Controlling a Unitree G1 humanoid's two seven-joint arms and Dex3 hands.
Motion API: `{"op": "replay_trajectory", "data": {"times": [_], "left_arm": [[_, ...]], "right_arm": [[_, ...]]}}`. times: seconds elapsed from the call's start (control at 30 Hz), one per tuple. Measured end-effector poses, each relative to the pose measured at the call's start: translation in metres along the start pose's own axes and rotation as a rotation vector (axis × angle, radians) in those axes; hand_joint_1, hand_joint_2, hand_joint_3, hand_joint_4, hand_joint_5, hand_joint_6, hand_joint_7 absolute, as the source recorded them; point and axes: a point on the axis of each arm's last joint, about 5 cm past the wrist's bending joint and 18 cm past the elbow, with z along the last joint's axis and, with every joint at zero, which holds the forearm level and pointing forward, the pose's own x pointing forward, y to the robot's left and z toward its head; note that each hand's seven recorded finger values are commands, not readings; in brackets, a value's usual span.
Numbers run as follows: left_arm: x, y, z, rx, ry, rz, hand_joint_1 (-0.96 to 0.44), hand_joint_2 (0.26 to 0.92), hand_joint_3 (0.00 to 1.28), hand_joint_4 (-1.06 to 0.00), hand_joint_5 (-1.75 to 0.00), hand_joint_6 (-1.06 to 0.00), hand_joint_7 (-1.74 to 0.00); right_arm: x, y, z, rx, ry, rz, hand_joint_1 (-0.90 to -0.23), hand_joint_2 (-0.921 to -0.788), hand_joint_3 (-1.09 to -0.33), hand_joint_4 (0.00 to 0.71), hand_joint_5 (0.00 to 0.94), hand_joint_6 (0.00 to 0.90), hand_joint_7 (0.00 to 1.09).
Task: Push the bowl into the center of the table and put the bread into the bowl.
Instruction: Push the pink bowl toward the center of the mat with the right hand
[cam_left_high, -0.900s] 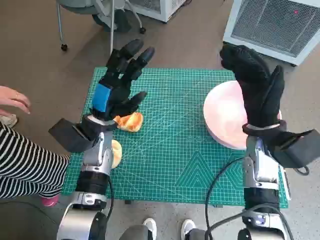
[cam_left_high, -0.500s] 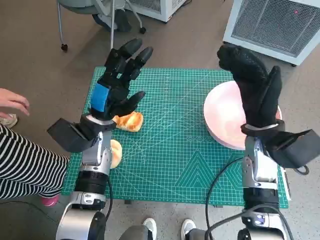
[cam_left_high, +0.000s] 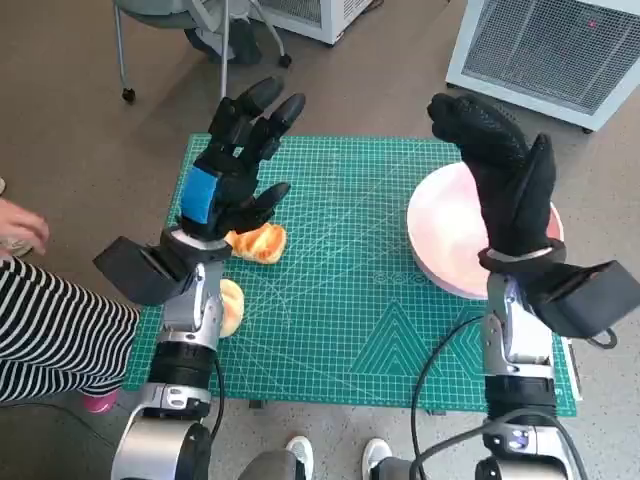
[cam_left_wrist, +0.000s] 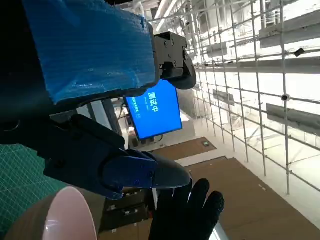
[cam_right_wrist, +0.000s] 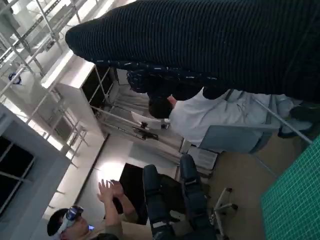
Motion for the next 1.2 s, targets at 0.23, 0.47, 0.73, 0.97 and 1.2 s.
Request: {"op": "replay_trajectory", "data": {"times": [0.23,0.47,0.73,0.97,1.2], "left_arm": [[0.000,0.000,0.000,0.000,0.000,0.001,-0.64,0.921,0.26,-0.22,-0.22,0.00,-0.62],[-0.002,0.002,-0.001,0.001,0.003,0.012,-0.65,0.921,0.26,-0.21,-0.20,0.00,-0.62],[-0.003,0.002,-0.003,0.002,0.004,0.017,-0.65,0.921,0.26,-0.21,-0.19,0.00,-0.63],[-0.004,0.002,-0.004,-0.001,0.012,0.019,-0.65,0.921,0.26,-0.22,-0.19,0.00,-0.63],[-0.005,0.002,-0.005,-0.004,0.015,0.017,-0.64,0.921,0.27,-0.22,-0.18,0.00,-0.62]], "right_arm": [[-0.0047,-0.012,0.001,-0.020,0.013,-0.015,-0.707,-0.921,-0.688,0.141,0.004,0.070,0.39],[-0.0150,-0.034,0.002,-0.054,0.025,-0.086,-0.730,-0.921,-0.668,0.141,0.003,0.077,0.39],[-0.0345,-0.063,-0.001,-0.134,0.092,-0.236,-0.718,-0.921,-0.703,0.140,0.002,0.052,0.38],[-0.0496,-0.081,-0.002,-0.212,0.156,-0.354,-0.706,-0.921,-0.749,0.128,0.000,0.024,0.38],[-0.0660,-0.096,-0.006,-0.249,0.242,-0.456,-0.701,-0.921,-0.784,0.117,0.000,0.002,0.37]]}}
